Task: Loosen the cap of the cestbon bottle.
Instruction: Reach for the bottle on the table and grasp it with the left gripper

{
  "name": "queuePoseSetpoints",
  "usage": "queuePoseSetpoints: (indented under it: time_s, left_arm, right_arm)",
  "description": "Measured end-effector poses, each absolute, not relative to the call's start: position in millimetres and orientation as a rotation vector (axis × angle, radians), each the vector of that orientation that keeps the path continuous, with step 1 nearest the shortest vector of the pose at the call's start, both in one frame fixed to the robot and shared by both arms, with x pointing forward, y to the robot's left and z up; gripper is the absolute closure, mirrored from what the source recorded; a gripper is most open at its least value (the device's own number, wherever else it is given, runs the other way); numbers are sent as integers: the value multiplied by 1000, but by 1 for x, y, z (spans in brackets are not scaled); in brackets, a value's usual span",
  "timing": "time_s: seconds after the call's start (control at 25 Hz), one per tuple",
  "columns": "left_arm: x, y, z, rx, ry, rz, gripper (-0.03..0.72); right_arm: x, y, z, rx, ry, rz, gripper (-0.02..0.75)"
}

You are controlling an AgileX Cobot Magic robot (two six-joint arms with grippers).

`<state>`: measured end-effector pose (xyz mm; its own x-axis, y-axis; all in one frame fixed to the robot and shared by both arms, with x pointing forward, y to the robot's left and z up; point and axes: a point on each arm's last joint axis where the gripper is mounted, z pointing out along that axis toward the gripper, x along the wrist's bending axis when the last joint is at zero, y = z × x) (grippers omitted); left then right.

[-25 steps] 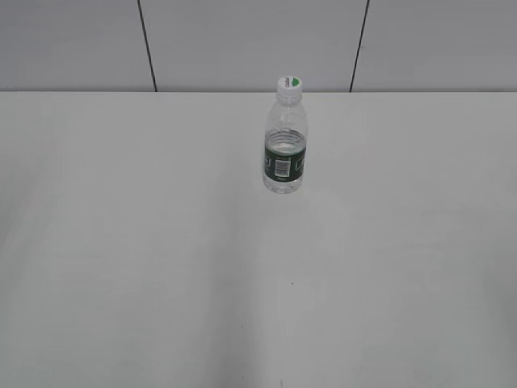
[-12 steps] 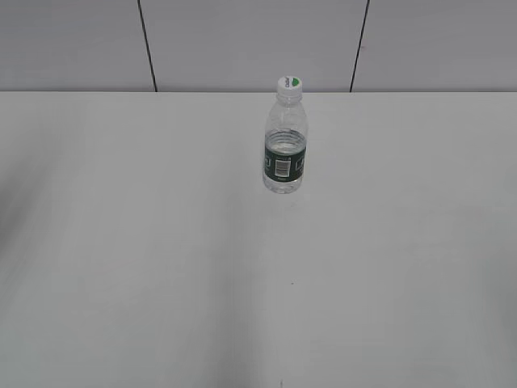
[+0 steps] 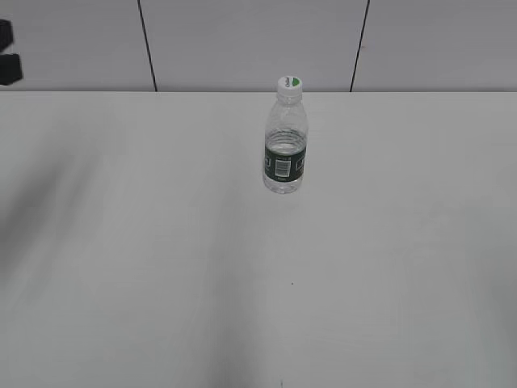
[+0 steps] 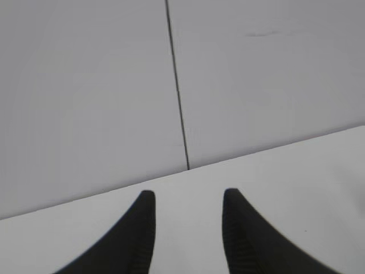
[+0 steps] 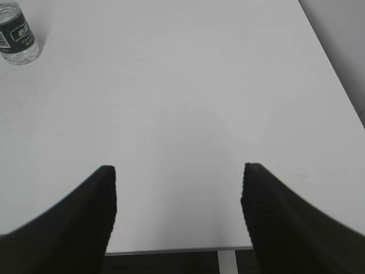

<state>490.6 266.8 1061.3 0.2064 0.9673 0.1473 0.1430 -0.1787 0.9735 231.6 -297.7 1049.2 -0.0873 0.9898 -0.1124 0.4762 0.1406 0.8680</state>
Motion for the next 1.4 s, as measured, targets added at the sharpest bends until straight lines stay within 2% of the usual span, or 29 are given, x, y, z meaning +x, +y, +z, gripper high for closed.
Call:
queuePoseSetpoints:
  time_s: [0.36,0.68,1.0,1.08,1.28,1.4]
  left_arm:
    - [536,231,997,1542,938,951,445]
    - [549,206,929,1623,782,710,445]
    - [550,204,920,1584,769,676,439]
    - [551,203,922,1571,753,677,395]
    - [565,194,932,1595,705,609,171]
    - [579,191,935,1585,693,592,130]
  right_arm:
    - [232,-298,1049,1433,1672,870,209]
    - [232,-298,1049,1433,1672,870,209]
    - [232,-298,1049,1433,1672,870,209]
    - [232,-298,1049,1433,1672,870,209]
    - [232,-298,1049,1433,1672,870,209]
    - [232,-298,1049,1433,1672,870,209]
